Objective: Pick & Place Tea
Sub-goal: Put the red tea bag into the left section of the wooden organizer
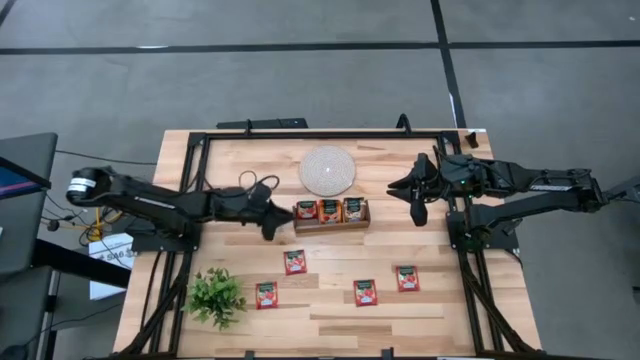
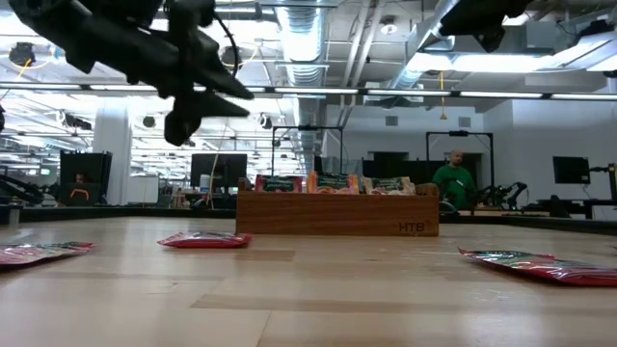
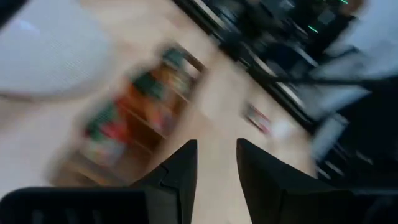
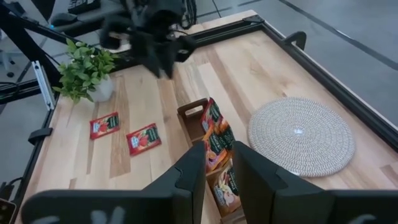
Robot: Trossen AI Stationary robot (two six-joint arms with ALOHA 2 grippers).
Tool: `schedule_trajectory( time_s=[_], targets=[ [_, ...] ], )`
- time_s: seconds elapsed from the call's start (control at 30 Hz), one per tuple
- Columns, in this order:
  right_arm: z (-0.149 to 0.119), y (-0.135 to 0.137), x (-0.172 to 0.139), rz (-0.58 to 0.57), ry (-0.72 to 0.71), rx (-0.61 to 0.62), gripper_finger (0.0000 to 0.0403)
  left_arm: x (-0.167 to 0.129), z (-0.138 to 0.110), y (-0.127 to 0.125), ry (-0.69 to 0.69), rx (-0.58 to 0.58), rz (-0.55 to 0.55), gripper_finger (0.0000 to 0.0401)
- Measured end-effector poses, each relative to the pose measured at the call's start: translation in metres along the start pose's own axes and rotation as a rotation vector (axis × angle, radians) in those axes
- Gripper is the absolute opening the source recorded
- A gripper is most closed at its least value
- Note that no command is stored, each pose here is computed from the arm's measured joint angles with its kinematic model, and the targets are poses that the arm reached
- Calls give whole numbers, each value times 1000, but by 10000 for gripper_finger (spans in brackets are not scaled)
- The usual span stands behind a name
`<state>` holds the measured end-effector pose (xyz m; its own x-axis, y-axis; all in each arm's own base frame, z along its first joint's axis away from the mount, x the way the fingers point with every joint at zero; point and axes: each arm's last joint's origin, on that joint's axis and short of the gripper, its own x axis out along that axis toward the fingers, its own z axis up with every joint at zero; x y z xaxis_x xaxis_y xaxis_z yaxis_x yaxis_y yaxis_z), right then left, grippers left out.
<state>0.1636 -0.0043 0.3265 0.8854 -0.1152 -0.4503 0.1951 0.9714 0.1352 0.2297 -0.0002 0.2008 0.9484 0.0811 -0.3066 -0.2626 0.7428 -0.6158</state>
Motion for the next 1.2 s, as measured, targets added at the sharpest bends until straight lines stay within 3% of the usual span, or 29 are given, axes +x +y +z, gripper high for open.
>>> schedule_trajectory(
  time_s=[0.13, 0.33, 0.67, 0.97, 1.2],
  targets=[
    [0, 0, 0, 5, 2, -5, 72, -4, -12, -14, 98, -14, -109, 103],
    [0, 0, 0, 6, 3, -5, 72, -6, -27, -19, 199, 2, -5, 103],
    [0, 0, 0, 7, 2, 3, 72, -11, -14, -40, 422, 131, 166, 103],
    [0, 0, 0, 6, 1, 30, 72, 24, -26, -40, 588, 200, 152, 103],
    [0, 0, 0, 6, 1, 31, 72, 30, -20, -36, 609, 278, 112, 103]
  ],
)
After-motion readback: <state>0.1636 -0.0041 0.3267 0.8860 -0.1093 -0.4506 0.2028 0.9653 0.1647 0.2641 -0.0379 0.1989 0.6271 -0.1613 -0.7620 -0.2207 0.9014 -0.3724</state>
